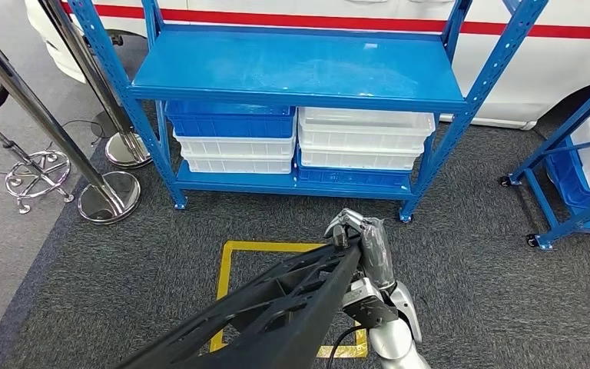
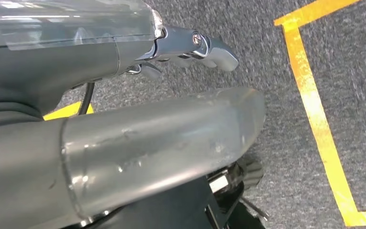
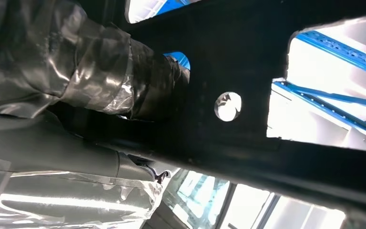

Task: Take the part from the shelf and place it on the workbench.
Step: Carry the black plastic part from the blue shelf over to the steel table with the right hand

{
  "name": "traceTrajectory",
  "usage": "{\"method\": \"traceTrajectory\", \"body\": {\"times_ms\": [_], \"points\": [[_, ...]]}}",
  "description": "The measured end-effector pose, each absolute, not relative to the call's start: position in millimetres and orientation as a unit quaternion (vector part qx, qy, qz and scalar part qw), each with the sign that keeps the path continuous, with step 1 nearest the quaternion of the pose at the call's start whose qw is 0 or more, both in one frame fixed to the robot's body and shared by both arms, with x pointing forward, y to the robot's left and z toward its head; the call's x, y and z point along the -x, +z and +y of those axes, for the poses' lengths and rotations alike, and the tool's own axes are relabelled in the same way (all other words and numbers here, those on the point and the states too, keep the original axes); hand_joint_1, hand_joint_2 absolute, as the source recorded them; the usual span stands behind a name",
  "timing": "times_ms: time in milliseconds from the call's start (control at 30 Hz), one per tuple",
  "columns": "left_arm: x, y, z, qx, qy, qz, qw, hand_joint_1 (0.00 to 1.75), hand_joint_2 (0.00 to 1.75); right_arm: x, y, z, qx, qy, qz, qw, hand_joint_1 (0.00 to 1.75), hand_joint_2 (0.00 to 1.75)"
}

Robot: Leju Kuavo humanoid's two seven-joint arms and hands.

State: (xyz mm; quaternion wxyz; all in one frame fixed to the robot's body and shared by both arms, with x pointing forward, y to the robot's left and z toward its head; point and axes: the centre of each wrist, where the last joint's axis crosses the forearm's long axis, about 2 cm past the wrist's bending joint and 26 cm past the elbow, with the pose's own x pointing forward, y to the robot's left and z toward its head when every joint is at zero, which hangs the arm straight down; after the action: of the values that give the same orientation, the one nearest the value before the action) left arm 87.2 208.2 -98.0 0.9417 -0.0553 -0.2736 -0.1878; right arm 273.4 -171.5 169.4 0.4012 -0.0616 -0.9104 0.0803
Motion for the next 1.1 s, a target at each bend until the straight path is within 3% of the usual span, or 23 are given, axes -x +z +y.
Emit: {"method": "traceTrajectory", "body": {"times_ms": [1100], "points": [[-85.9,-98.2,208.2,0.056,-0.176,-0.265,0.946,0.00,0.00,-273.1,168.2,-172.4,0.062,0.080,-0.909,0.404,1.75,0.00]]}}
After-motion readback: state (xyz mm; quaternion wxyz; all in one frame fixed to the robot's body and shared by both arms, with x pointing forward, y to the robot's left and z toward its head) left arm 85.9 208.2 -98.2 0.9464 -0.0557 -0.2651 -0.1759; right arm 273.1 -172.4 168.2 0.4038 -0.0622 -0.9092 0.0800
